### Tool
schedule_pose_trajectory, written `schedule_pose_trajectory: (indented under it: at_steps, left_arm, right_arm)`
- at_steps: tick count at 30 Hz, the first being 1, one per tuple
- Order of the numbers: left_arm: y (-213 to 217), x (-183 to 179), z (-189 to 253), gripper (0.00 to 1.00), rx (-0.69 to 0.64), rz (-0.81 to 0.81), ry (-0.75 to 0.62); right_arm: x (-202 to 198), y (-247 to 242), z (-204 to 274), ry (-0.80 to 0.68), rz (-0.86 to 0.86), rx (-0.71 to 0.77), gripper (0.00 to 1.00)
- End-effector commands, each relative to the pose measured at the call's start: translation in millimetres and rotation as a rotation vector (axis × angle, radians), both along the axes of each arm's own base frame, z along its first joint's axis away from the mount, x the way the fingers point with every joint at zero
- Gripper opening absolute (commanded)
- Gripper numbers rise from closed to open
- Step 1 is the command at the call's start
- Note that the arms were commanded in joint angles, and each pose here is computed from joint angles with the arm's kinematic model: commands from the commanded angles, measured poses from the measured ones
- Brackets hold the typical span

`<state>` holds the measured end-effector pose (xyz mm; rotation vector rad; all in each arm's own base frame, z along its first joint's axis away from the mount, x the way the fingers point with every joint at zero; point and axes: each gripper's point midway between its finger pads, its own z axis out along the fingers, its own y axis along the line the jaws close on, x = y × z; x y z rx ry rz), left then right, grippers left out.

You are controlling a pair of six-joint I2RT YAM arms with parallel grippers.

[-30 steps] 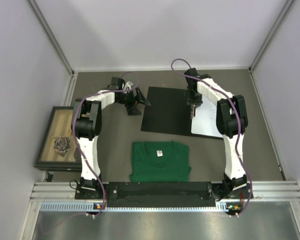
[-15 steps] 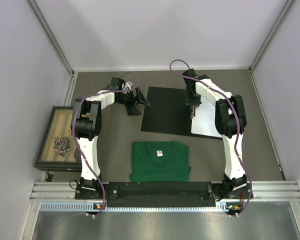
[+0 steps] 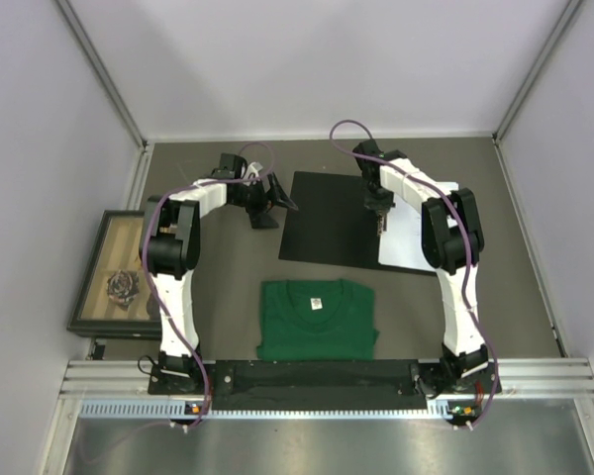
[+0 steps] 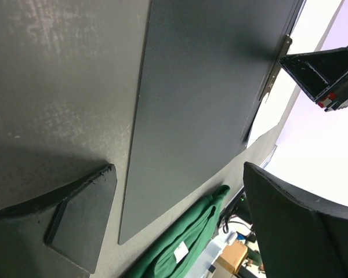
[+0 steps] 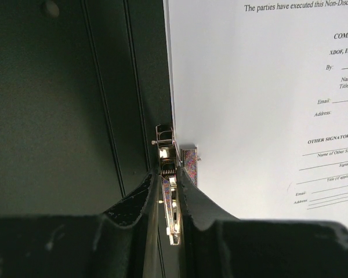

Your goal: Put the files into the folder

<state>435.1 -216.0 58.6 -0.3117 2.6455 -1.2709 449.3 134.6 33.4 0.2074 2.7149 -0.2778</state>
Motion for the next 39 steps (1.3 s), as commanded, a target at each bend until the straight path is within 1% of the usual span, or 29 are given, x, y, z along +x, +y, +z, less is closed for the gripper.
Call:
schedule_pose_trajectory:
  at_steps: [1, 3, 6, 8, 10, 12, 15, 19, 25, 29, 34, 35, 36, 37, 39]
  left_arm:
    - [7.4, -0.3, 12.3, 0.95, 0.044, 0.018, -0.042]
    - [8.7, -2.0, 12.6, 0.95, 0.053, 0.020, -0.034]
    - [17.4, -1.7, 11.7, 0.96, 0.107, 0.049, -0.031]
    - [30.3, 1.6, 12.2, 0.98, 0.161, 0.093, -0.042]
    - [42.7, 1.5, 12.7, 0.98, 0.178, 0.132, -0.044]
    - [47.6, 2.9, 13.7, 0.98, 0.167, 0.144, -0.054]
    - [49.2, -2.0, 4.5, 0.98, 0.155, 0.123, -0.011]
    - [48.5, -6.4, -5.9, 0.98, 0.153, 0.108, 0.010]
    - [47.3, -8.4, -16.2, 0.98, 0.147, 0.108, 0.040]
    - [41.6, -6.4, -16.2, 0.98, 0.112, 0.102, 0.050]
    - [40.0, -3.7, -7.5, 0.98, 0.103, 0.101, 0.024]
    - [39.7, -3.1, -5.7, 0.97, 0.100, 0.101, 0.019]
    - [37.9, -3.6, -4.5, 0.97, 0.095, 0.100, 0.018]
    - [36.3, -3.6, -3.5, 0.97, 0.093, 0.096, 0.014]
    - [33.3, -4.5, -2.4, 0.97, 0.086, 0.089, 0.012]
  right_arm:
    - [-7.3, 7.7, -20.9, 0.042, 0.007, 0.027, 0.00]
    - [-1.6, 15.3, -10.1, 0.013, 0.023, 0.072, 0.00]
    - [4.9, 20.2, 9.0, -0.033, 0.030, 0.102, 0.00]
    - [7.4, 21.3, 17.6, -0.048, 0.033, 0.121, 0.00]
    - [8.4, 22.3, 26.1, -0.059, 0.044, 0.131, 0.00]
    - [9.6, 21.2, 32.4, -0.069, 0.055, 0.128, 0.00]
    - [11.6, 20.0, 38.5, -0.079, 0.060, 0.145, 0.00]
    - [15.4, 14.6, 47.4, -0.097, 0.046, 0.169, 0.00]
    - [21.1, 15.4, 60.2, -0.116, 0.038, 0.256, 0.00]
    - [23.2, 18.4, 61.0, -0.118, 0.044, 0.273, 0.00]
    - [27.5, 18.3, 58.0, -0.117, 0.066, 0.264, 0.00]
    - [28.7, 17.4, 56.6, -0.114, 0.069, 0.259, 0.02]
    - [29.1, 19.0, 56.5, -0.106, 0.074, 0.255, 0.10]
    - [29.7, 17.7, 49.5, -0.091, 0.072, 0.247, 0.14]
    - [30.6, 19.1, 45.7, -0.082, 0.081, 0.244, 0.18]
